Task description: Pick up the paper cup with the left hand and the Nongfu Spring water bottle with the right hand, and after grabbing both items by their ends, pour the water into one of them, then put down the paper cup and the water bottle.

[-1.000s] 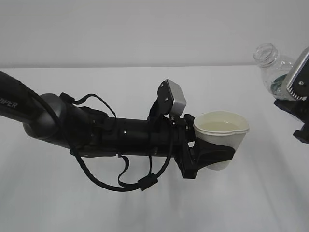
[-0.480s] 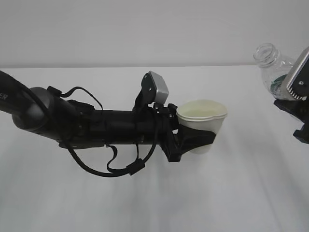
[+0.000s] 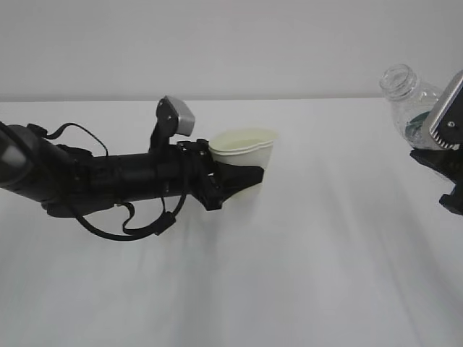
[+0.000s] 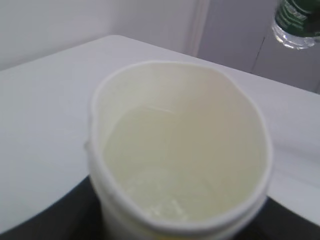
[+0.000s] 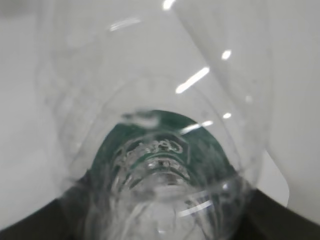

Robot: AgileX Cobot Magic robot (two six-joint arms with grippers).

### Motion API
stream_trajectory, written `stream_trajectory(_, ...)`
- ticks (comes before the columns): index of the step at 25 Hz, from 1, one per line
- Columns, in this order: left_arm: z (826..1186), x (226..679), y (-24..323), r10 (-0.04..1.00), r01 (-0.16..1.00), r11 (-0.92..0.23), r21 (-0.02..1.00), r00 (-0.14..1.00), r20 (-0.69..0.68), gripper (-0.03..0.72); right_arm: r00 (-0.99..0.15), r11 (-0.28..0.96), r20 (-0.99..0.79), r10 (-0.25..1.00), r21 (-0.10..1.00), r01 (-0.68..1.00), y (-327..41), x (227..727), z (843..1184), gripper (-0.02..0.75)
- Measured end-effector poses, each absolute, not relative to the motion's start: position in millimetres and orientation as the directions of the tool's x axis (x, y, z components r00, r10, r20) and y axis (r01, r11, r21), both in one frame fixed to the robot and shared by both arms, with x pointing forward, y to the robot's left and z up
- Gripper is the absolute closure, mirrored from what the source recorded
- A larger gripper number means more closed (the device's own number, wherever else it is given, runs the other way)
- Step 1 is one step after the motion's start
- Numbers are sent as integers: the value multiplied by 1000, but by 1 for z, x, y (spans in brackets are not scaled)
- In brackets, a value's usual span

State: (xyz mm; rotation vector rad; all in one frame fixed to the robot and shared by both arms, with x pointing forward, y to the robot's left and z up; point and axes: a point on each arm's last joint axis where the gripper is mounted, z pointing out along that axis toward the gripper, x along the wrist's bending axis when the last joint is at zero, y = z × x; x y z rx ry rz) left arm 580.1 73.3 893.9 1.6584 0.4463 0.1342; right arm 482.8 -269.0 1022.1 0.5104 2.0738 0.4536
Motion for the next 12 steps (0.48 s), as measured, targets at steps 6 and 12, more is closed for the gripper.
stream_trajectory(6,888,589,109,462,229,-11,973,865,-198,276,-489,846,-701,520,502,180,-269,483,1022,328)
stream_trajectory(12,876,589,135,546,247,-15,969,814,-199,276,-489,846,-701,520,502,180,-269,483,1022,328)
